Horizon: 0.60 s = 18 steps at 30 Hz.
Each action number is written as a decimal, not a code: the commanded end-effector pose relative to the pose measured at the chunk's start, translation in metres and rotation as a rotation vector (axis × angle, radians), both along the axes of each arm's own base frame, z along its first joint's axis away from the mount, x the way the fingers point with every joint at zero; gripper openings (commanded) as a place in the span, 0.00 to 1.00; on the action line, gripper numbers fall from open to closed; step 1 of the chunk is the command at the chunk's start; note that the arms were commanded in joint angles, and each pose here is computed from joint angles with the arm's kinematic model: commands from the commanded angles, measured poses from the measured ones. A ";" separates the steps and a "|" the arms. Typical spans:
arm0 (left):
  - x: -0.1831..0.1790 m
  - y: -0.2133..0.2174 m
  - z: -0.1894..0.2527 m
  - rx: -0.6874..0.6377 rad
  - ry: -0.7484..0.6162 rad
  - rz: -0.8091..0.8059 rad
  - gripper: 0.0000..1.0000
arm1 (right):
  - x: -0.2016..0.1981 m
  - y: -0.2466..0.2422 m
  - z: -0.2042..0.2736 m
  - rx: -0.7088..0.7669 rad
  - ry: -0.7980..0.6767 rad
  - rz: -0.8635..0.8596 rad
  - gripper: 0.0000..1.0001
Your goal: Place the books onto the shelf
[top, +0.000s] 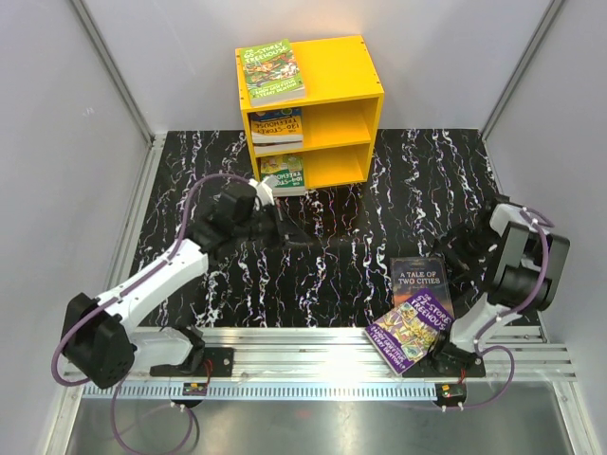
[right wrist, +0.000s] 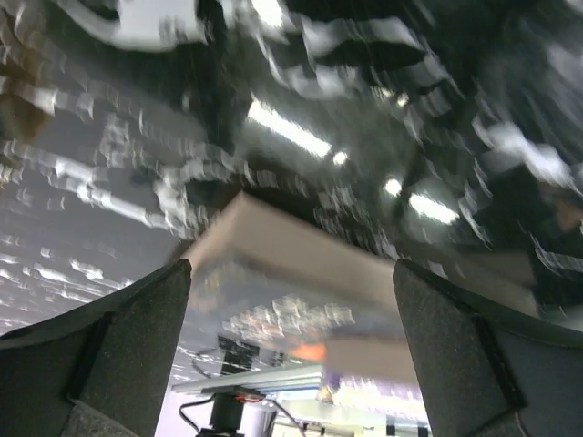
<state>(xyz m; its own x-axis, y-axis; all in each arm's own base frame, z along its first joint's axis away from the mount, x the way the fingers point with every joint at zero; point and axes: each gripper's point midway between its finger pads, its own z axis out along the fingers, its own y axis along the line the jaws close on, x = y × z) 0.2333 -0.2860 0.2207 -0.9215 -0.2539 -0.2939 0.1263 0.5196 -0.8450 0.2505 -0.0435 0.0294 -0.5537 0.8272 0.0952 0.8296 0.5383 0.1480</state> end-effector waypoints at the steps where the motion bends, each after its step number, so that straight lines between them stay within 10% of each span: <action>1: -0.017 -0.005 -0.020 0.061 0.009 -0.010 0.02 | 0.021 0.009 -0.014 0.079 -0.068 0.006 1.00; 18: -0.085 -0.084 -0.131 0.301 0.194 -0.311 0.00 | -0.017 0.108 0.007 0.183 -0.178 0.175 0.94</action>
